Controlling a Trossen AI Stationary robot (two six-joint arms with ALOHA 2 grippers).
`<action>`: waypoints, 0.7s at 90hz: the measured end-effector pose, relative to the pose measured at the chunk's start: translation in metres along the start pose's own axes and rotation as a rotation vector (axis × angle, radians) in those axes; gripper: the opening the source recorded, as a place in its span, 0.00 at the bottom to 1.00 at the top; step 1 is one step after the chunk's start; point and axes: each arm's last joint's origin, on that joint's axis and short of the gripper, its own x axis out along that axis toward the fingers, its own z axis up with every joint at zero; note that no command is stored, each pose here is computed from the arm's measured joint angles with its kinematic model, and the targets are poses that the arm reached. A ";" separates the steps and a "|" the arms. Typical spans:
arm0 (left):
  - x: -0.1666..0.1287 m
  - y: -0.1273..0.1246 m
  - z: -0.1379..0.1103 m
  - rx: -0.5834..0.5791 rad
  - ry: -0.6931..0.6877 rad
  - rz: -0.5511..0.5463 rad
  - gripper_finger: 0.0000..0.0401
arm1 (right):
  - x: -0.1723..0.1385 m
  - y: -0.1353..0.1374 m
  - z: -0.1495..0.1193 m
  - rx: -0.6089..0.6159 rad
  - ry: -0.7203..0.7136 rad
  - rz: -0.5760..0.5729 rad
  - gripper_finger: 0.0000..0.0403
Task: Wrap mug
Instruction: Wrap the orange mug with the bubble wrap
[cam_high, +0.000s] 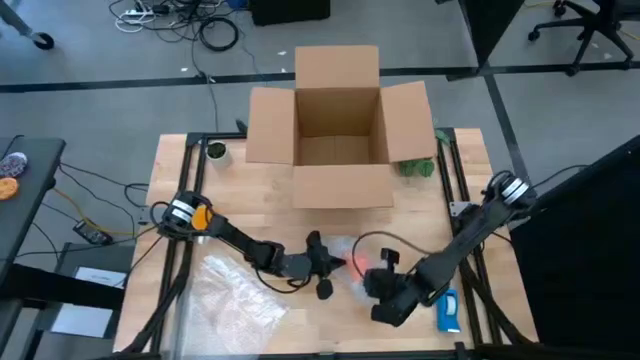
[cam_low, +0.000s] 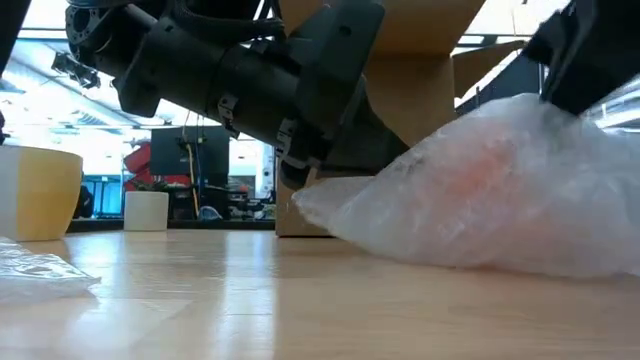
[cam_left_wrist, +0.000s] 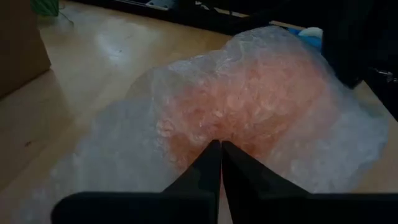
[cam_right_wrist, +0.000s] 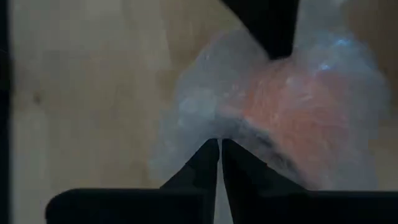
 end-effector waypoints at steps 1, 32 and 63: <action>0.000 0.000 0.000 0.000 0.000 0.000 0.00 | 0.002 0.000 -0.001 -0.001 0.000 -0.011 0.01; -0.010 -0.022 -0.003 -0.009 -0.008 -0.138 0.00 | 0.044 -0.006 -0.010 -0.018 0.031 -0.197 0.00; -0.006 -0.033 0.007 0.059 0.013 -0.144 0.00 | 0.042 -0.015 -0.004 -0.005 0.049 -0.217 0.00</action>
